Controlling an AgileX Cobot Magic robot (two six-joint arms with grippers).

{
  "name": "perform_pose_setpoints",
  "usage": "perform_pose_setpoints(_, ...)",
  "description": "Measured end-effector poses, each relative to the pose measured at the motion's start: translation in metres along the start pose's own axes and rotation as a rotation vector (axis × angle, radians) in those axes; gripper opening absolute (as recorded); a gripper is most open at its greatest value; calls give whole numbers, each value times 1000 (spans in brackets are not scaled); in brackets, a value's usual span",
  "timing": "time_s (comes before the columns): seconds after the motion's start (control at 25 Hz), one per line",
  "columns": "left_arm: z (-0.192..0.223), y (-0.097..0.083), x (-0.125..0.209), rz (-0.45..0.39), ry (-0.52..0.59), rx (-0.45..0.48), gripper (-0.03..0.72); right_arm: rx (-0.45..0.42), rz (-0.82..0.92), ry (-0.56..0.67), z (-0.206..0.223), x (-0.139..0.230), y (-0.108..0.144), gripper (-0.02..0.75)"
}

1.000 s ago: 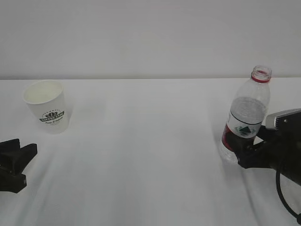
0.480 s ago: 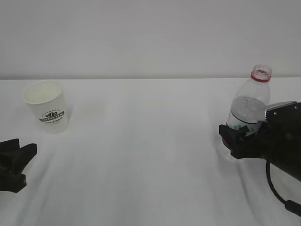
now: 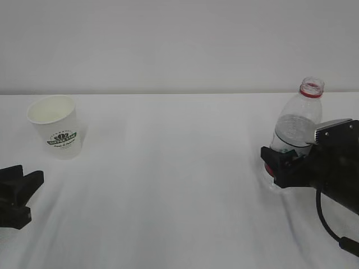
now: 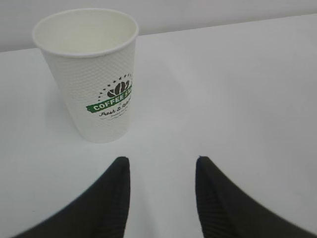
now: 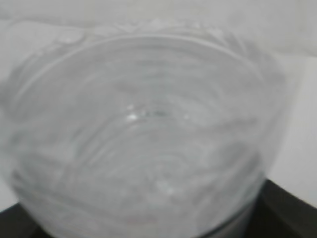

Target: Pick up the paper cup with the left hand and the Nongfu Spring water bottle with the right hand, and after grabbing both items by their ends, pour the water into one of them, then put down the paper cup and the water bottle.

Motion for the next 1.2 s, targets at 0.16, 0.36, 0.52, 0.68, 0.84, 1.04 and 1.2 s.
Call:
perform_pose_setpoints(0.16, 0, 0, 0, 0, 0, 0, 325, -1, 0, 0, 0, 0, 0, 517)
perform_pose_setpoints(0.36, 0, 0, 0, 0, 0, 0, 325, -1, -1, 0, 0, 0, 0, 488)
perform_pose_setpoints(0.52, 0, 0, 0, 0, 0, 0, 325, -1, -1, 0, 0, 0, 0, 485)
perform_pose_setpoints(0.68, 0, 0, 0, 0, 0, 0, 325, -1, -1, 0, 0, 0, 0, 484)
perform_pose_setpoints(0.84, 0, 0, 0, 0, 0, 0, 319, -1, -1, 0, 0, 0, 0, 483)
perform_pose_setpoints(1.04, 0, 0, 0, 0, 0, 0, 313, -1, -1, 0, 0, 0, 0, 482)
perform_pose_setpoints(1.2, 0, 0, 0, 0, 0, 0, 306, -1, -1, 0, 0, 0, 0, 482)
Point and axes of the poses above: a point on each arm's last joint axis where the gripper is mounted, z pointing out along that axis toward the gripper, y along the wrist's bending axis when the last joint is at zero, x = y × z, the point moved 2 cm from there along z, pointing out along that axis toward the gripper, and after that the axes turned 1 degree about z, right-handed, at the moved point
